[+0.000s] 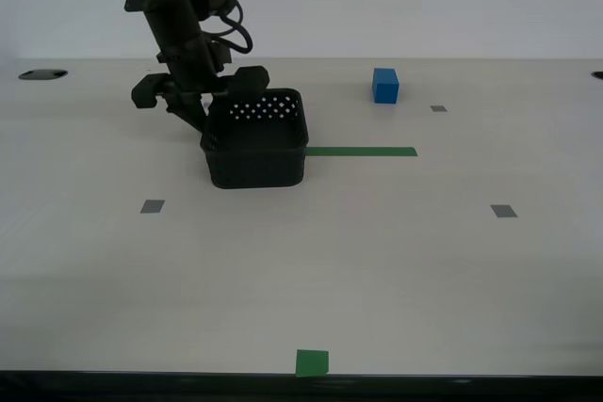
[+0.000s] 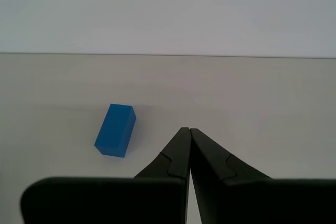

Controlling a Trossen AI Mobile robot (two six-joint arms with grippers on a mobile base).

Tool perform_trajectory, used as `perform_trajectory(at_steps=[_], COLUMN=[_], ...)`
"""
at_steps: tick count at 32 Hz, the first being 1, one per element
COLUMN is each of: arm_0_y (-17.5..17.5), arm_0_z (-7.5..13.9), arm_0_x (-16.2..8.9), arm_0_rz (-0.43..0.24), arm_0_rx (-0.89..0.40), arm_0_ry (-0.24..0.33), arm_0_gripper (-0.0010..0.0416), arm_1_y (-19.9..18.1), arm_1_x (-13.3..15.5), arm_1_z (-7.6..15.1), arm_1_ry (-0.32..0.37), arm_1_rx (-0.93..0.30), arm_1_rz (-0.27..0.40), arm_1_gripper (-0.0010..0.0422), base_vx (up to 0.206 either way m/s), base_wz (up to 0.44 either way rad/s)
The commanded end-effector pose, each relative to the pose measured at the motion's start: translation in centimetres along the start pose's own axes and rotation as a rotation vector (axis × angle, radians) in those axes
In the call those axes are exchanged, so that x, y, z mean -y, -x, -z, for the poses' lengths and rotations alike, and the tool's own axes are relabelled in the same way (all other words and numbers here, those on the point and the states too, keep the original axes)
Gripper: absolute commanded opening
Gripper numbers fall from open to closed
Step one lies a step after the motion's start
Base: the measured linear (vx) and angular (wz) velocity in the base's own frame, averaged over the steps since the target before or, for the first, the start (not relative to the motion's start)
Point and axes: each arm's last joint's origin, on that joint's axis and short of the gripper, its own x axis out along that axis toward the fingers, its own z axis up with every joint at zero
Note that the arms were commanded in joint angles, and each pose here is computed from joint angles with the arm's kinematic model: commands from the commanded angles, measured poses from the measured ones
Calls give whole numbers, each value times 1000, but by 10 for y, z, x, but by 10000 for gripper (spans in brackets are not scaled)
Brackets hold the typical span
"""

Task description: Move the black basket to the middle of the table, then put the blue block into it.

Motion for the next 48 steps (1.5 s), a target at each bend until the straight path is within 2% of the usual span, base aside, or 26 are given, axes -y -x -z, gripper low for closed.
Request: perform_trajectory(at_steps=[1,2,9,15,20,30,32,37,38,41,42,43,44,45,46,48], arm_0_y=[0,0,0,0,0,0,0,0,0,0,0,0,1,2,2,5], arm_0_z=[0,0,0,0,0,0,0,0,0,0,0,-1,-2,-4,-5,-14], arm_0_x=[0,0,-1,-1,-1,-2,-2,-2,-2,-3,-3,-5,-6,-9,-10,-19], arm_0_rz=[-1,-1,-1,-2,-2,-4,-4,-5,-6,-10,-20,-76,-98,-139,-142,-160], arm_0_rx=[2,2,2,1,2,1,0,0,0,0,-1,-4,-7,-13,-17,-31], arm_0_ry=[-5,-5,-5,-5,-5,-3,-3,-3,-2,-1,-1,-1,-1,1,3,13], arm_0_gripper=[0,1,0,0,0,0,0,0,0,1,1,0,0,1,0,1], arm_1_y=[-1,0,20,19,18,17,17,17,18,19,20,25,27,34,37,56], arm_1_x=[8,10,44,84,105,103,103,102,102,100,99,96,94,89,86,72], arm_1_z=[0,-1,-20,-12,-4,-4,-5,-5,-5,-7,-9,-15,-18,-26,-30,-48], arm_1_ry=[-20,-23,-91,-166,-206,-203,-201,-185,-184,-179,-176,-168,-164,-156,-158,-177], arm_1_rx=[1,2,72,80,77,81,80,80,82,87,92,109,117,146,160,218], arm_1_rz=[39,50,95,127,143,134,134,134,134,133,133,133,126,86,66,-41], arm_1_gripper=[21,-1,-1,-1,0,2,24,120,151,193,198,201,201,193,188,152], base_vx=[0,0,0,0,0,0,0,0,0,0,0,0,0,0,0,0], base_wz=[0,0,0,0,0,0,0,0,0,0,0,0,0,0,0,0])
